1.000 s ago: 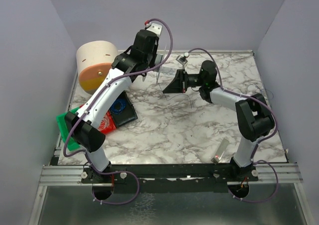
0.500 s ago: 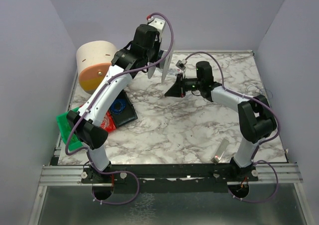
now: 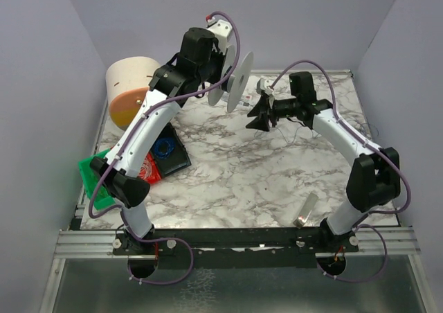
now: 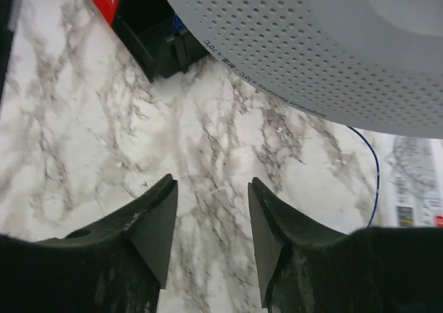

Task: Wrap the cables
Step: Wrap the cable around the cable reel.

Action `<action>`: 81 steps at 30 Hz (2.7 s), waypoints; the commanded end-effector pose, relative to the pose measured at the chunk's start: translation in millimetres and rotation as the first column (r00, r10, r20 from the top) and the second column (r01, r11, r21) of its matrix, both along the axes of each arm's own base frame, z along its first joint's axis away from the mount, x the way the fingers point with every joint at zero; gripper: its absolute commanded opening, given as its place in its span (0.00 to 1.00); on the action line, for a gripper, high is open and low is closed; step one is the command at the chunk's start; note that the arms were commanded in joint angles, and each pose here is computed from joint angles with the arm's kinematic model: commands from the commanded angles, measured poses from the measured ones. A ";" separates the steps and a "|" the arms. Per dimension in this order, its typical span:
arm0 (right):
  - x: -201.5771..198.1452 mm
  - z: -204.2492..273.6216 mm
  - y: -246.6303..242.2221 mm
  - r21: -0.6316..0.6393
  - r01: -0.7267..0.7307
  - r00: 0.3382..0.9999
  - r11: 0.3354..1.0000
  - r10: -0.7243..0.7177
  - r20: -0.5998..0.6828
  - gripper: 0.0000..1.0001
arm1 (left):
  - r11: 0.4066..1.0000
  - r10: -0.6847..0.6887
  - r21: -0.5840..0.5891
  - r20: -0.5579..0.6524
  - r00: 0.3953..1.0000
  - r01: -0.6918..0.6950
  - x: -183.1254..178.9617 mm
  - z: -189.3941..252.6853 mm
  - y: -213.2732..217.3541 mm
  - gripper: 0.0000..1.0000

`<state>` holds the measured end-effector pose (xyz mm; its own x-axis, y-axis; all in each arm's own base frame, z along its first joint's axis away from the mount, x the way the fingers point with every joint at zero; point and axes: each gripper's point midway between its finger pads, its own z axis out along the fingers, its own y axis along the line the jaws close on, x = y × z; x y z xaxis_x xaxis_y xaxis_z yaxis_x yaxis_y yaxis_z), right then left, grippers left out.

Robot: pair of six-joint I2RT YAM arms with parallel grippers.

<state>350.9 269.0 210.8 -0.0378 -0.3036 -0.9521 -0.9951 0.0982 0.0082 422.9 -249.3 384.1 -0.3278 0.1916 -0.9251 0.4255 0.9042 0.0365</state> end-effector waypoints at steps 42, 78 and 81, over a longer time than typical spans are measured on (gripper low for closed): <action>13.4 -36.9 -77.3 0.077 -0.033 0.999 0.996 0.033 -0.001 0.57 | 0.957 -0.242 -0.153 0.058 0.969 0.248 -41.3 51.7 -26.1 0.00; 32.4 -109.2 -33.5 0.090 0.064 0.880 0.994 -0.013 -0.476 0.59 | 0.934 -0.294 -0.184 0.092 0.952 0.306 -53.6 70.4 -30.4 0.00; 19.9 -101.5 -30.0 0.148 0.003 0.842 0.989 0.077 -0.534 0.59 | 0.936 -0.291 -0.182 0.084 0.953 0.302 -52.3 66.9 -30.6 0.00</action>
